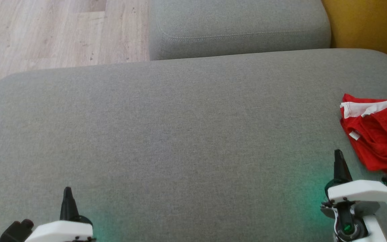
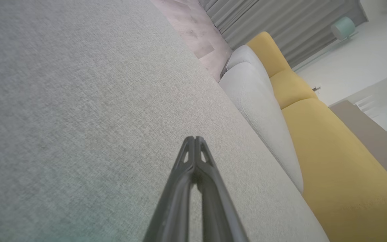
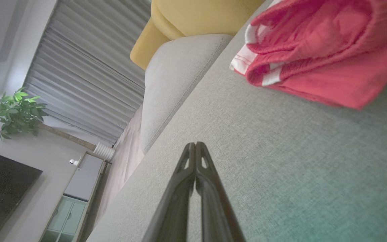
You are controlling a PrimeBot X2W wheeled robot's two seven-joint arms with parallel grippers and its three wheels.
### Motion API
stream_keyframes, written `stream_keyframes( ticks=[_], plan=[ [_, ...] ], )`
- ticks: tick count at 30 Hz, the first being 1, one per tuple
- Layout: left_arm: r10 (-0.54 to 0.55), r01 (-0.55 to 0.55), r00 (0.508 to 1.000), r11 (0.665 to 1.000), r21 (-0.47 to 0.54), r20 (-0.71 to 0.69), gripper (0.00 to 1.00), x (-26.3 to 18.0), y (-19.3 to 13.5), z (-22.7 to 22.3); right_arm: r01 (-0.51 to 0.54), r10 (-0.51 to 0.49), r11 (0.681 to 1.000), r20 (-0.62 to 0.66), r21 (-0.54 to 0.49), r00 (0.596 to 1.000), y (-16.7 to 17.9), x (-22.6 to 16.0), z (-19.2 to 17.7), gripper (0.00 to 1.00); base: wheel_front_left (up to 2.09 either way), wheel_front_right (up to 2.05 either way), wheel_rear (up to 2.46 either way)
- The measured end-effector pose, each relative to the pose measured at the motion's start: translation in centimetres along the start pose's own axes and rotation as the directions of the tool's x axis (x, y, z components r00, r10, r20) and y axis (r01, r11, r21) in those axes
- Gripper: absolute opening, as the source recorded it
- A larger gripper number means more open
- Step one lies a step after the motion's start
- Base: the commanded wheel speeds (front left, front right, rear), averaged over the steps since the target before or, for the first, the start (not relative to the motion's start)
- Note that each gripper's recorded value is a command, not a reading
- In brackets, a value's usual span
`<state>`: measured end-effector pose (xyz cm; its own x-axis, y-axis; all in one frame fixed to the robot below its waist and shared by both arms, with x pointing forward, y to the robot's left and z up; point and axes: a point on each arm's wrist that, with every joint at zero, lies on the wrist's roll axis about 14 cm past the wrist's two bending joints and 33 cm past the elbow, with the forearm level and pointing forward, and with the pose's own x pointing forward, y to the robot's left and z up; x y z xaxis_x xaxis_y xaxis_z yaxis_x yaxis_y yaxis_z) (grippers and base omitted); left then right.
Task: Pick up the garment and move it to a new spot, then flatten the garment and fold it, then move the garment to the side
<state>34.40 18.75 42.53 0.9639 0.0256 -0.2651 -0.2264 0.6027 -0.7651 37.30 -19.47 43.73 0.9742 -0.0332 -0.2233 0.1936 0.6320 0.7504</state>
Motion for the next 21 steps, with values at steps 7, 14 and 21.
stream_keyframes(
  ticks=[7, 14, 21],
  plan=[
    [-0.016, 0.017, 1.000, 0.997, -0.079, 0.008, 0.00, 0.4, -0.6, 0.5, -0.009, 0.008, 0.996, 0.005, 0.085, 1.000, 0.3, 0.0, 0.4, 0.00, 0.00, 0.00, 0.00],
    [-0.024, 0.024, 1.000, 0.986, -0.168, 0.002, 0.00, 0.4, -0.8, 0.6, -0.028, 0.026, 0.983, 0.016, 0.181, 1.000, 0.9, 0.2, 0.9, 0.00, 0.00, 0.00, 0.00],
    [-0.053, 0.053, 0.999, 0.968, -0.245, 0.008, 0.00, 0.8, -1.7, 1.1, -0.048, 0.041, 0.964, 0.032, 0.263, 0.999, 1.3, 0.2, 1.6, 0.00, 0.00, 0.00, 0.00]
  ],
)
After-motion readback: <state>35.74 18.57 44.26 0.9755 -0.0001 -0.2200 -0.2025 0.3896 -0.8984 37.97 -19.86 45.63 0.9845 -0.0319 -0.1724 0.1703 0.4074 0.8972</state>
